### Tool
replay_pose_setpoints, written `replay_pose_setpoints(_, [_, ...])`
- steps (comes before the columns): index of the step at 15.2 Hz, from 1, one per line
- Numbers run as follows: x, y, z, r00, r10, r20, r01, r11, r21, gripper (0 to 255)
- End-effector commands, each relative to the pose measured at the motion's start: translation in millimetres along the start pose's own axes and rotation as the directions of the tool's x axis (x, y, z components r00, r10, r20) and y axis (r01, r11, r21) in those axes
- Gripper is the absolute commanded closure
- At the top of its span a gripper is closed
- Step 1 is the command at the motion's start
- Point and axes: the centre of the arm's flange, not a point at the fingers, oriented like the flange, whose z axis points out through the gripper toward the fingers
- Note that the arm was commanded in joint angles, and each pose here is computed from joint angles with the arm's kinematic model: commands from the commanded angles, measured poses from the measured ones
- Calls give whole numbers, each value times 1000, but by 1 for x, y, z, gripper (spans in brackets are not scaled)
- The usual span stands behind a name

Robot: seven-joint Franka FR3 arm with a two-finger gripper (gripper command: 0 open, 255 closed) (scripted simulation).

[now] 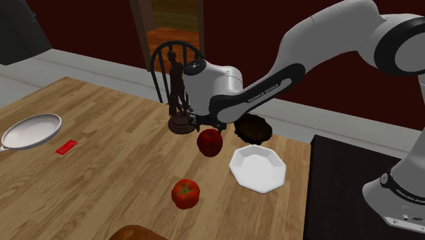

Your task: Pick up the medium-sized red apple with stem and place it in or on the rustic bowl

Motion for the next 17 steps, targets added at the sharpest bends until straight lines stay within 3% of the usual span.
replay_pose_setpoints(1, [0,0,0,1000,0,0,0,1000,0,0])
replay_pose_setpoints(2, [0,0,0,1000,0,0,0,1000,0,0])
replay_pose_setpoints(3, [0,0,0,1000,0,0,0,1000,0,255])
replay_pose_setpoints(12, [0,0,0,1000,0,0,0,1000,0,255])
replay_pose_setpoints(17, [6,2,-26,1000,0,0,0,1000,0,255])
